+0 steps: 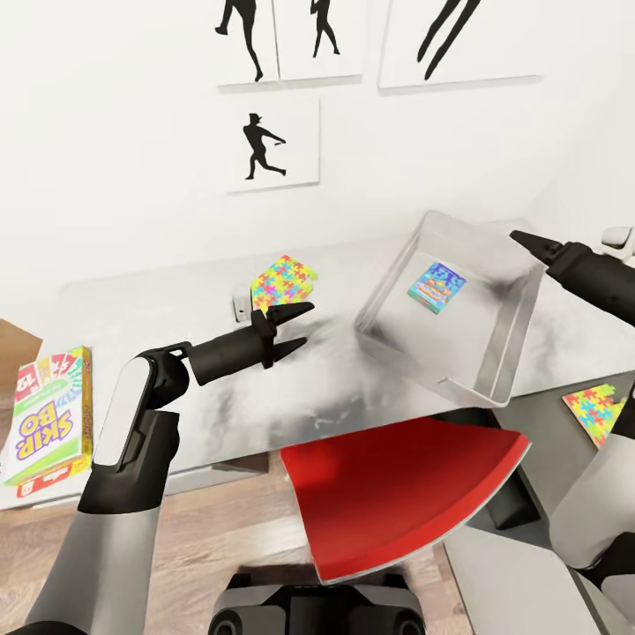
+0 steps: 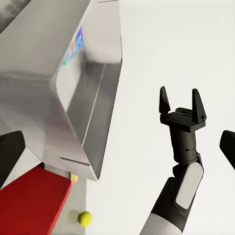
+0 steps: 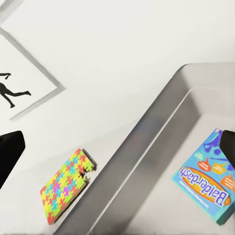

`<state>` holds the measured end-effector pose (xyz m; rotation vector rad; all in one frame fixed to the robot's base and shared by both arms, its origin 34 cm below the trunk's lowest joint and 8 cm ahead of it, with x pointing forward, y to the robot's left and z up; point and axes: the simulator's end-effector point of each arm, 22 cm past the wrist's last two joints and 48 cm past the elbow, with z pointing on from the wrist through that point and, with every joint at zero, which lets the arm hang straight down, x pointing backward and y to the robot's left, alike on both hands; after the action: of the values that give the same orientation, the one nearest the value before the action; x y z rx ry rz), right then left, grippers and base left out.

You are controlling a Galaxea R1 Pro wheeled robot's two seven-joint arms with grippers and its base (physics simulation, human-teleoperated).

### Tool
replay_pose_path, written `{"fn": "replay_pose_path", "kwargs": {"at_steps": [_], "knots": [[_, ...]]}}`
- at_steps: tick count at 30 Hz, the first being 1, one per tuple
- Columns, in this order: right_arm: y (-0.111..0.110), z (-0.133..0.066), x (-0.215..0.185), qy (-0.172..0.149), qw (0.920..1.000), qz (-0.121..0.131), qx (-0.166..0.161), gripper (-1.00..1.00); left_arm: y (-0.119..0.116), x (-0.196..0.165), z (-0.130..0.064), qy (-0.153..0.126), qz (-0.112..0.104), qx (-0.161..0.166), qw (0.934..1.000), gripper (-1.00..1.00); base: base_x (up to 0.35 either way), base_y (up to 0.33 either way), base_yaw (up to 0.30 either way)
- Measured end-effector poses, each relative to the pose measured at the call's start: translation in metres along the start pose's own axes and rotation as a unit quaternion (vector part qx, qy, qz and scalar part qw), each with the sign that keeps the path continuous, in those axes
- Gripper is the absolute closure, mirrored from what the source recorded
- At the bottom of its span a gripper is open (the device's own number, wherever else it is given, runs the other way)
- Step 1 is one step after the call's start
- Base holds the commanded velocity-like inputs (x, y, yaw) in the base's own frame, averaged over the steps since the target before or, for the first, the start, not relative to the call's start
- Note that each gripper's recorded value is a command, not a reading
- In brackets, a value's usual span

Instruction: Put all the toys in the child's room - the three board games (two on the bed and one on the table), the two jigsaw puzzles on the table, and the tennis ball on the table - inside the toy box on the table in the child's room.

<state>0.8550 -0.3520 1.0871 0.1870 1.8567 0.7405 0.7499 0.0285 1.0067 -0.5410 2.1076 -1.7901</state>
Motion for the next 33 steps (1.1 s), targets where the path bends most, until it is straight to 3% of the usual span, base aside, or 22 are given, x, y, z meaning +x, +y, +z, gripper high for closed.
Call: {"fn": "replay_pose_path", "kwargs": {"at_steps": [33], "knots": [[0.018,-0.02,-0.035,-0.018,0.9994,-0.029,-0.002,-1.0,-0.027,0.005,-0.008,-0.002,0.018,0.009,0.9998,-1.0,-0.019,0.0,0.0]]}}
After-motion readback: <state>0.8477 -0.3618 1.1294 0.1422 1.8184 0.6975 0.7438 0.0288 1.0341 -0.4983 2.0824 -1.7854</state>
